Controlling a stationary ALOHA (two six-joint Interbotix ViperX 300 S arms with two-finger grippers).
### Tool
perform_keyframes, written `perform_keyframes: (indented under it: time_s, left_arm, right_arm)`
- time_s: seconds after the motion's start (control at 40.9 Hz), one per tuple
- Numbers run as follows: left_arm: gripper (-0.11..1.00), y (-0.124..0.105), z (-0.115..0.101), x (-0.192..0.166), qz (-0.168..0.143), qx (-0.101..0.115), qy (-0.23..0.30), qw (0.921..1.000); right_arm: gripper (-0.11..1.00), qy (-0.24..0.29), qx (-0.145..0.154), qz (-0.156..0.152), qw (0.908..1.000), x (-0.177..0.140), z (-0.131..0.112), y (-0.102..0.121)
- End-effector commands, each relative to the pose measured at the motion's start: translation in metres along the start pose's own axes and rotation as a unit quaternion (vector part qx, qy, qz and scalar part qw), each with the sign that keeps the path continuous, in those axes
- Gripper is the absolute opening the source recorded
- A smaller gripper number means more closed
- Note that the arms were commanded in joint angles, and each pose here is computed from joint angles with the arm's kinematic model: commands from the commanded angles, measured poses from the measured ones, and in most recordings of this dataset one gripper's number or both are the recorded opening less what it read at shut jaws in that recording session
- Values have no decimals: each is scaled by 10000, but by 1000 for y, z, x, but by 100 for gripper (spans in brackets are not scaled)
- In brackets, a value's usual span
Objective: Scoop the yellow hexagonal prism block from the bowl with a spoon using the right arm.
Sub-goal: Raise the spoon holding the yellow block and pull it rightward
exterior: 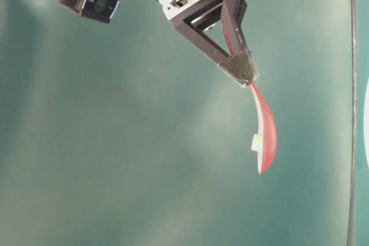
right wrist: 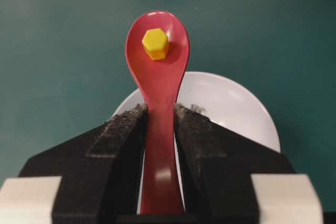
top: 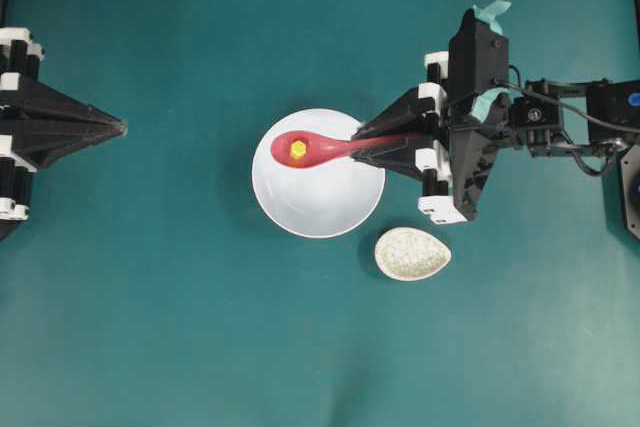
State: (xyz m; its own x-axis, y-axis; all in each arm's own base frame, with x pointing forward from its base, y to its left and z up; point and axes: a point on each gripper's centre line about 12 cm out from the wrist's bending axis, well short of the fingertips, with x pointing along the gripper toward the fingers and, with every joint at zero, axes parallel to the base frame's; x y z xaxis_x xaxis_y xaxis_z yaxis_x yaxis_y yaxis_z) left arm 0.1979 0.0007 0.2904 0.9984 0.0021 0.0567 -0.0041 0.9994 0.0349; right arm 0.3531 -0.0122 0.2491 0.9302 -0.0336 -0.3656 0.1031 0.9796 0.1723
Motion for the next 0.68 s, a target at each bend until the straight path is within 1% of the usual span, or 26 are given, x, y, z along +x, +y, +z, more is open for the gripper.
perform_keyframes:
  time_s: [0.0, 0.66]
  left_arm:
    - [-1, 0, 10, 3, -8, 22, -123, 9999]
    - [-1, 0, 8, 2, -8, 22, -69, 10000]
  right_arm:
    - [25, -217, -33, 49, 9997, -5, 12, 3]
    - [25, -211, -15, 40, 9998, -5, 11, 2]
